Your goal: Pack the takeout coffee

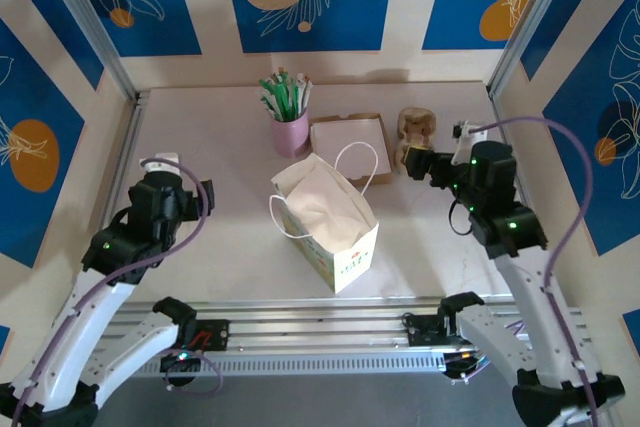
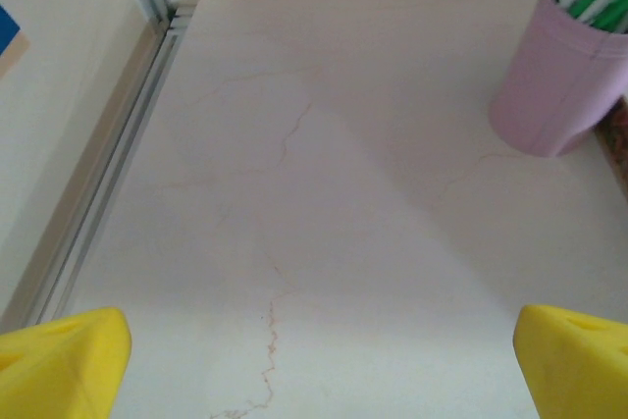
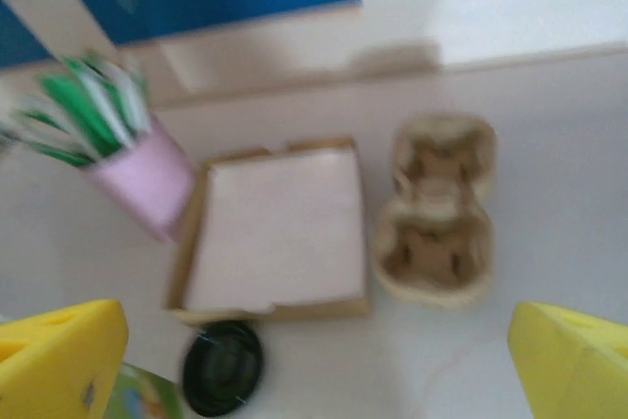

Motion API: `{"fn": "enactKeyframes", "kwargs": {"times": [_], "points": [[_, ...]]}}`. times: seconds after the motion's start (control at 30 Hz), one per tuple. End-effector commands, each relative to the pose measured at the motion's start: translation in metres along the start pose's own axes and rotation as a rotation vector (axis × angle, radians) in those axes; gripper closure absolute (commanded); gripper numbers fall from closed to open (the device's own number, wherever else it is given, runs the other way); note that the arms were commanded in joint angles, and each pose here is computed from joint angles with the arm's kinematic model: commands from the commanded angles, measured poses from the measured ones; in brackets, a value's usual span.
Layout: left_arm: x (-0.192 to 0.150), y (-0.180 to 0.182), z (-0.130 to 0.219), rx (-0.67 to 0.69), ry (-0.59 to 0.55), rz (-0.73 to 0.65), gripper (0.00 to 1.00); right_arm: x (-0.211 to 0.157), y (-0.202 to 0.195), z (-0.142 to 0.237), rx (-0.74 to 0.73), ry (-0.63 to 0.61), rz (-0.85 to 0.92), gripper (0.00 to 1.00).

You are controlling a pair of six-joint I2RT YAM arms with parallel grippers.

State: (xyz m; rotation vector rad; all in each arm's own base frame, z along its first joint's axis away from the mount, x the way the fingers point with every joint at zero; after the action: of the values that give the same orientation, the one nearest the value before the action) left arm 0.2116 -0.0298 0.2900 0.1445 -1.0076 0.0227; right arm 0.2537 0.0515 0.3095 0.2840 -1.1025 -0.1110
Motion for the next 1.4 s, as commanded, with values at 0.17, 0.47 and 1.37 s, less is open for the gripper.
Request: {"fn": "enactKeyframes", "kwargs": {"times": [0.17, 0.47, 1.37], "points": [[-0.01, -0.005, -0.051, 0.041, -0.077, 0.003, 0.0, -0.058, -0.063, -0.062, -0.149, -0.15, -0.009, 0.01], [-0.034, 0.003, -0.11, 0.147, -0.159, -0.013, 0.0, -0.081, -0.086, -0.122, -0.194, -0.157, 0.071, 0.01], [-0.08, -0.014, -0.224, -0.054, -0.218, -0.072, 0.0, -0.118, -0.1, -0.173, -0.086, -0.082, 0.073, 0.01]]}}
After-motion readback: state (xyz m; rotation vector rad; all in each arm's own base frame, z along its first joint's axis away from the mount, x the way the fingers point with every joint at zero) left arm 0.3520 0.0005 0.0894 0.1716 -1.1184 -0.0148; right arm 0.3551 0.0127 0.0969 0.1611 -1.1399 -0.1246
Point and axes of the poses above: each hand's point on the last joint's axis, 136 mm out from that joint toward the fingers, its own z axis back along the fingers, its own y axis along the line the jaws close on, x = y × z, the point moved 4 cm from there along z, back along the fingers, and after that the axes turned 4 degrees about -z, right-handed, at the moved point
